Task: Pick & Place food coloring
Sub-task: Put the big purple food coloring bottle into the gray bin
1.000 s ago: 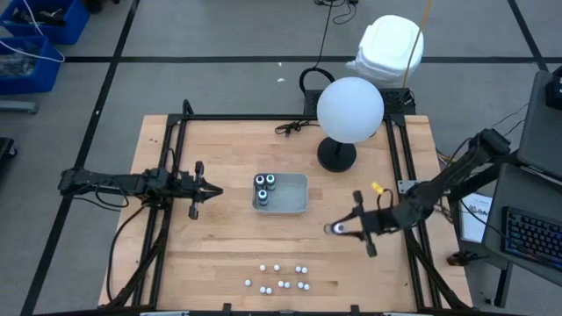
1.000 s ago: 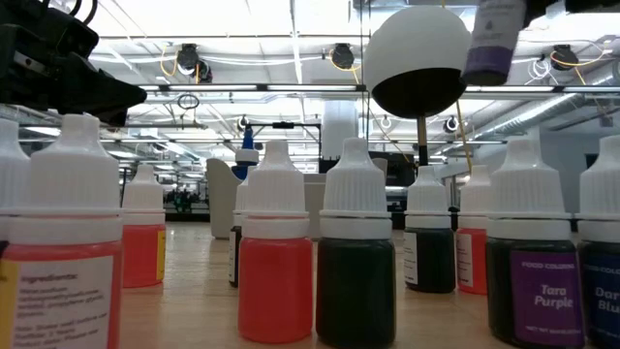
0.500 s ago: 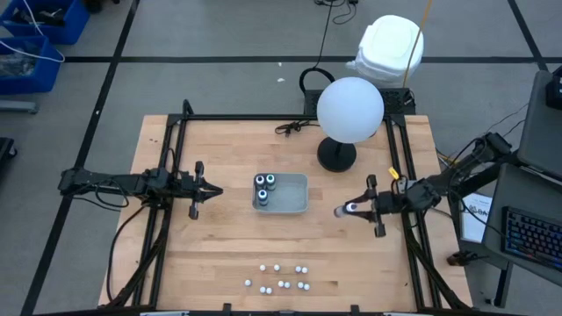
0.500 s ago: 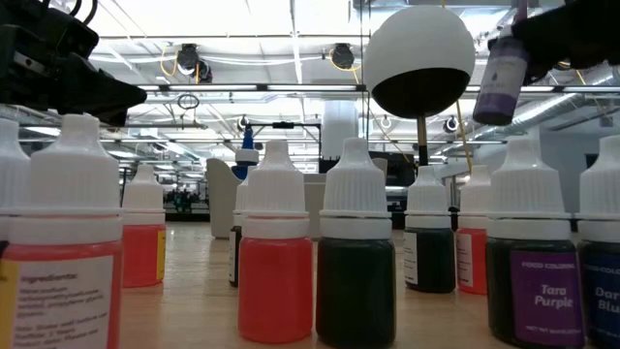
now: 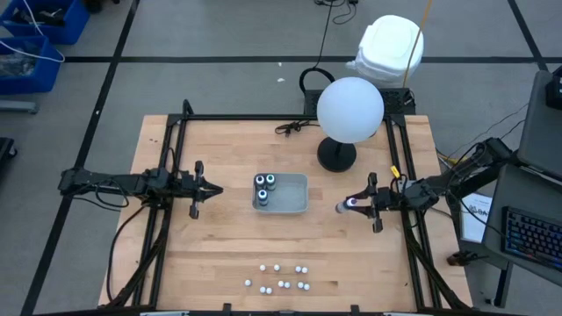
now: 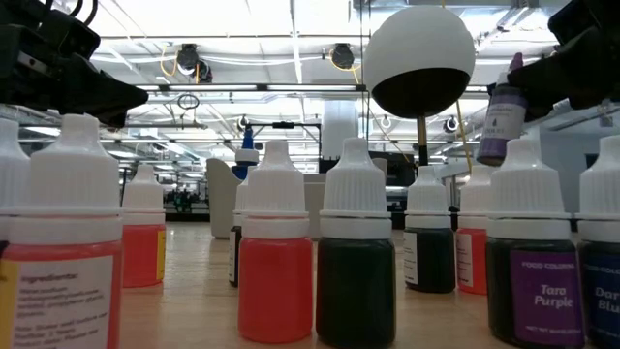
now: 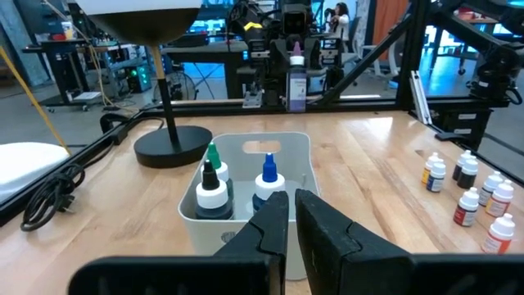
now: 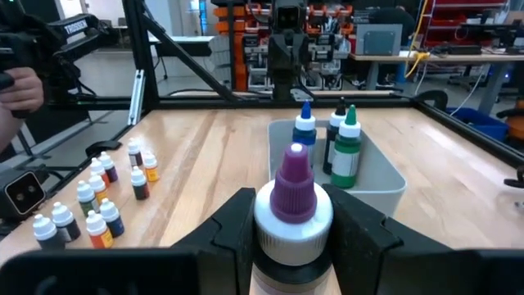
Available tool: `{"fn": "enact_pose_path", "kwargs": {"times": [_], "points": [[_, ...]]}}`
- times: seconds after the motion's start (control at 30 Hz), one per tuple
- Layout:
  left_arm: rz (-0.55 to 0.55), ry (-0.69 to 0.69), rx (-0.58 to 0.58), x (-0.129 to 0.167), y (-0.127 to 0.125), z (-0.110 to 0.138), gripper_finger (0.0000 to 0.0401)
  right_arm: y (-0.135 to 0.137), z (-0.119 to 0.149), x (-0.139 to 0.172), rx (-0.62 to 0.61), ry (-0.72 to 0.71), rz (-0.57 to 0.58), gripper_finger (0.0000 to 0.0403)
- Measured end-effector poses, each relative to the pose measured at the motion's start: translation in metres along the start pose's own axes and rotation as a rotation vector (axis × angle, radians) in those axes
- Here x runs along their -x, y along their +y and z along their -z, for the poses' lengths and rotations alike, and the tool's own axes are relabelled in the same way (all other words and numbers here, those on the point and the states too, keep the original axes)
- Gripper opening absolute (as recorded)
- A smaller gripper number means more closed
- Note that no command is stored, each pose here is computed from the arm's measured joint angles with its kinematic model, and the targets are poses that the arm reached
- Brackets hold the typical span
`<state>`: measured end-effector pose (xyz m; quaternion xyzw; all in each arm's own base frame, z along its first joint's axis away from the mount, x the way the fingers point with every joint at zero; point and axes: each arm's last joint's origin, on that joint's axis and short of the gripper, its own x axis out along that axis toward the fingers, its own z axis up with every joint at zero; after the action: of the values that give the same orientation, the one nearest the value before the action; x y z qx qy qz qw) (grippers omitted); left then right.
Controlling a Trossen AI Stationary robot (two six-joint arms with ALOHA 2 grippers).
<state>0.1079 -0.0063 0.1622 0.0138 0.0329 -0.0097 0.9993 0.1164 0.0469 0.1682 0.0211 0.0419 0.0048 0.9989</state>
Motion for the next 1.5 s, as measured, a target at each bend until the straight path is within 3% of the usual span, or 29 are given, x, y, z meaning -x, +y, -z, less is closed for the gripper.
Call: {"fn": "enact_pose_path", "kwargs": {"times": [0.33, 0.47, 0.7, 0.9, 1.17, 1.33, 1.5], "points": [[0.000, -0.001, 0.001, 0.000, 0.000, 0.000, 0.0035, 0.000, -0.002, 0.000, -0.016, -0.018, -0.001, 0.0109], [0.000, -0.001, 0.002, 0.000, 0.000, 0.000, 0.0035, 0.003, -0.018, -0.002, -0.034, -0.139, -0.025, 0.0109], [0.000, -0.006, 0.003, 0.000, 0.000, -0.001, 0.0035, 0.016, -0.051, -0.021, 0.052, -0.141, -0.034, 0.0109], [0.000, -0.008, 0.003, 0.000, 0.000, -0.001, 0.0035, 0.029, -0.080, -0.054, 0.102, -0.105, -0.004, 0.0109], [0.000, -0.009, 0.002, 0.000, 0.000, -0.001, 0.0035, 0.030, -0.098, -0.115, 0.133, -0.023, 0.069, 0.0109], [0.000, -0.008, -0.004, 0.000, 0.000, -0.001, 0.0035, 0.018, -0.100, -0.150, 0.107, 0.014, 0.048, 0.0109], [0.000, -0.009, -0.006, 0.000, 0.000, -0.001, 0.0035, 0.003, -0.087, -0.179, 0.088, 0.067, 0.080, 0.0109]]}}
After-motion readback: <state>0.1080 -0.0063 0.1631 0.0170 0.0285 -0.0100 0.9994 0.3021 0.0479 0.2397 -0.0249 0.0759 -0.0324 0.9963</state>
